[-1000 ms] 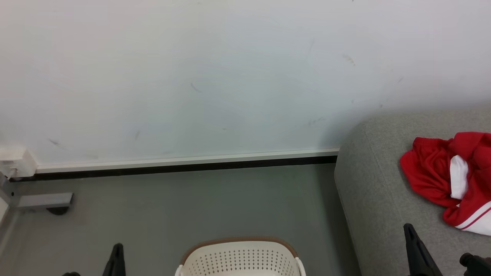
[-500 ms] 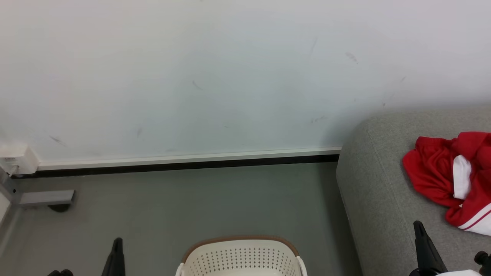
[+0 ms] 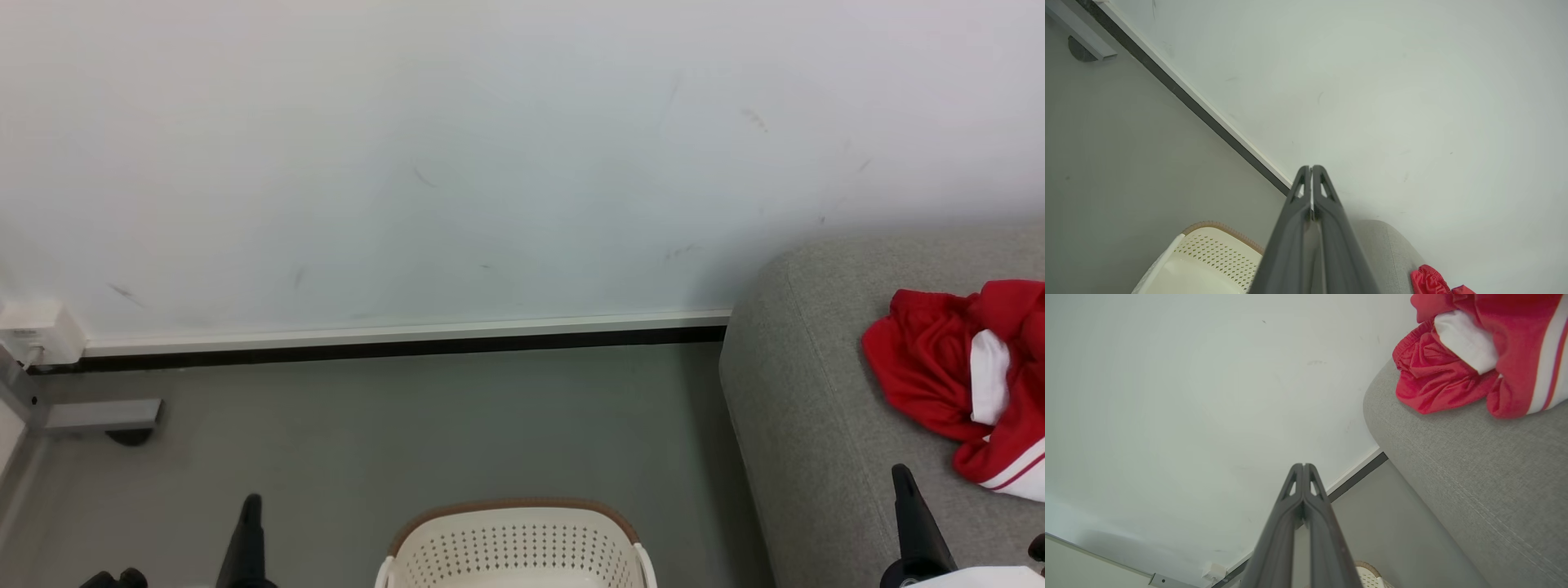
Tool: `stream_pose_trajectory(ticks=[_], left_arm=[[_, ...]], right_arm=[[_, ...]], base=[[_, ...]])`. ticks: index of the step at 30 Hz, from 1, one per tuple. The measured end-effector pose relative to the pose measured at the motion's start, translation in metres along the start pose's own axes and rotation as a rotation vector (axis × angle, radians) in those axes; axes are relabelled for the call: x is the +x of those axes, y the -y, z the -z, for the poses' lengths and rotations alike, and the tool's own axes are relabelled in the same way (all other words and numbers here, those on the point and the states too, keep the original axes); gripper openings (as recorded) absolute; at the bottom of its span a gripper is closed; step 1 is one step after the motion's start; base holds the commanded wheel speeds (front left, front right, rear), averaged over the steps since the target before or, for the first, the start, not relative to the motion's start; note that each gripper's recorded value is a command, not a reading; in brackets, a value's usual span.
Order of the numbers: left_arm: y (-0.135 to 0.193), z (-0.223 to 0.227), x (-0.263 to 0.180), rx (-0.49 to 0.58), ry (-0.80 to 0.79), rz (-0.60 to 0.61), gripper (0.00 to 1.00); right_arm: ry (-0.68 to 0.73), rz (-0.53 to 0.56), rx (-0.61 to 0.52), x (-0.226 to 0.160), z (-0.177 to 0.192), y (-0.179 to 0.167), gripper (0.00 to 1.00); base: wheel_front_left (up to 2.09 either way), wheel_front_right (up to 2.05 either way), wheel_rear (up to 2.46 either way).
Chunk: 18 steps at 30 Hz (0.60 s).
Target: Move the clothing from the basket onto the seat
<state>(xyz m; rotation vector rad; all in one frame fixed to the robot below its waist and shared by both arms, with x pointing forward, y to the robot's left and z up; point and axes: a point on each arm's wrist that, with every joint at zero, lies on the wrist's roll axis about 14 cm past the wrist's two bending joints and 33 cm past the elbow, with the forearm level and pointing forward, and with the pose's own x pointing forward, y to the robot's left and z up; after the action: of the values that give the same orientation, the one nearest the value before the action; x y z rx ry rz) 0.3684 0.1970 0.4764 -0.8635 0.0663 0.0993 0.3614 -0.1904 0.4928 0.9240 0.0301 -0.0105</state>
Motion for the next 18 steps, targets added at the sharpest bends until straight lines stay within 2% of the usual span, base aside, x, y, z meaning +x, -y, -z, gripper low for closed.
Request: stream_pose_trajectory(ticks=[18], left_arm=[[0.0056,-0.0038,0.0055,-0.202,-0.011,0.016,0.00]], right_arm=[[0.007,0.012,0.184,0.0073,-0.0065,0.0015,0.00]], base=[[0.00,0.00,0.00]])
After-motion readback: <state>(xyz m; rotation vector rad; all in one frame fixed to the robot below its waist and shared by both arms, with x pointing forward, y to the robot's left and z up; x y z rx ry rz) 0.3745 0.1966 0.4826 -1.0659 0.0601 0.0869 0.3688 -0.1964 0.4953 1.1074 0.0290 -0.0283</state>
